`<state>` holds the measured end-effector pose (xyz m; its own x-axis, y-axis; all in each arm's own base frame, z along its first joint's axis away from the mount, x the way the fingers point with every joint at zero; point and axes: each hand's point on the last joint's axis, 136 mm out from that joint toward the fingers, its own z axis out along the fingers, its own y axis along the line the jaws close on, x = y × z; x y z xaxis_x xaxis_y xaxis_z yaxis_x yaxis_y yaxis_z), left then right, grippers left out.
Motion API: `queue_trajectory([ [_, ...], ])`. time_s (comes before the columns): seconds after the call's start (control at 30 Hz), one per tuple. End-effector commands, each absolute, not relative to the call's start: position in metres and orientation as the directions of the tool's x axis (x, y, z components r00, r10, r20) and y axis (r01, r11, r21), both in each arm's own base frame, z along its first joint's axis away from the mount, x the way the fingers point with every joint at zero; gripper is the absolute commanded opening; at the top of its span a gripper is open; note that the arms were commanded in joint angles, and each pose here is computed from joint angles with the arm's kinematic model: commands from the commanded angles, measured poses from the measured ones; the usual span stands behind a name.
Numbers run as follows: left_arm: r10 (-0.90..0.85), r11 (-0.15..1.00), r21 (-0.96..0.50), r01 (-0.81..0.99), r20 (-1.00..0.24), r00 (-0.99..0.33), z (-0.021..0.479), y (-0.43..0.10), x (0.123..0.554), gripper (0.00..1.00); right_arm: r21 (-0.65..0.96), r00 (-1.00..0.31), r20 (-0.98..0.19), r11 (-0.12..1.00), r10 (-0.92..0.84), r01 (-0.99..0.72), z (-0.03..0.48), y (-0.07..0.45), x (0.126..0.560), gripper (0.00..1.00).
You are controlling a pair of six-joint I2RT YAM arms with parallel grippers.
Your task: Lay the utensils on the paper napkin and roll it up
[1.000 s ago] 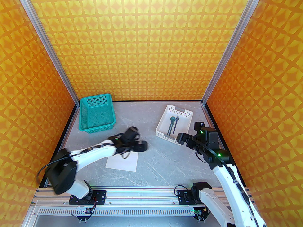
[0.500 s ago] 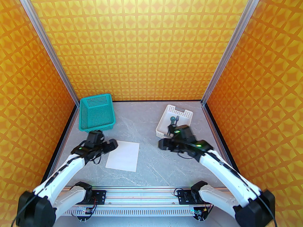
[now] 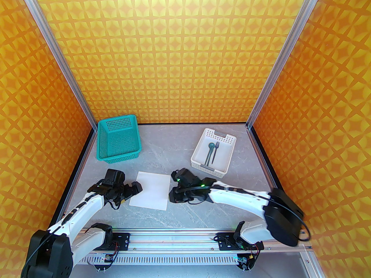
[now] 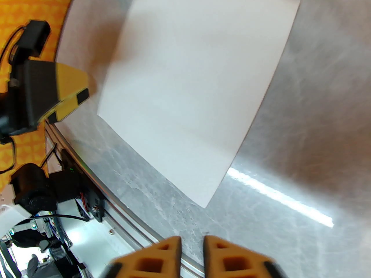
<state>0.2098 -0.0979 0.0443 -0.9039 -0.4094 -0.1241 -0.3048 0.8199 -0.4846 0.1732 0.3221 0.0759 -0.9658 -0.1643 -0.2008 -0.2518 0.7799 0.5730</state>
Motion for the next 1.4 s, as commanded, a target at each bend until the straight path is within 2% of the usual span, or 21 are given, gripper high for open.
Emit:
queue_trajectory([
  [0.0, -0.388, 0.8, -0.536, -0.27, -0.118, -0.914, 0.044, -0.107, 0.212, 0.99, 0.606, -0.971, -0.185, 0.76, -0.154, -0.236, 0.069, 0.34, 0.171, 0.01],
  [0.63, -0.373, 0.806, -0.52, -0.283, -0.074, -0.925, 0.029, -0.109, 0.212, 0.99, 0.544, -0.968, -0.136, 0.801, -0.211, -0.251, 0.022, 0.36, 0.173, 0.0],
  [0.93, -0.356, 0.808, -0.528, -0.263, -0.082, -0.931, 0.033, -0.113, 0.212, 0.99, 0.409, -0.966, -0.087, 0.876, -0.242, -0.257, -0.005, 0.333, 0.168, 0.0],
  [1.37, -0.345, 0.807, -0.541, -0.236, -0.108, -0.932, 0.044, -0.117, 0.219, 0.99, 0.275, -0.968, -0.1, 0.929, -0.229, -0.248, -0.007, 0.285, 0.171, 0.0],
])
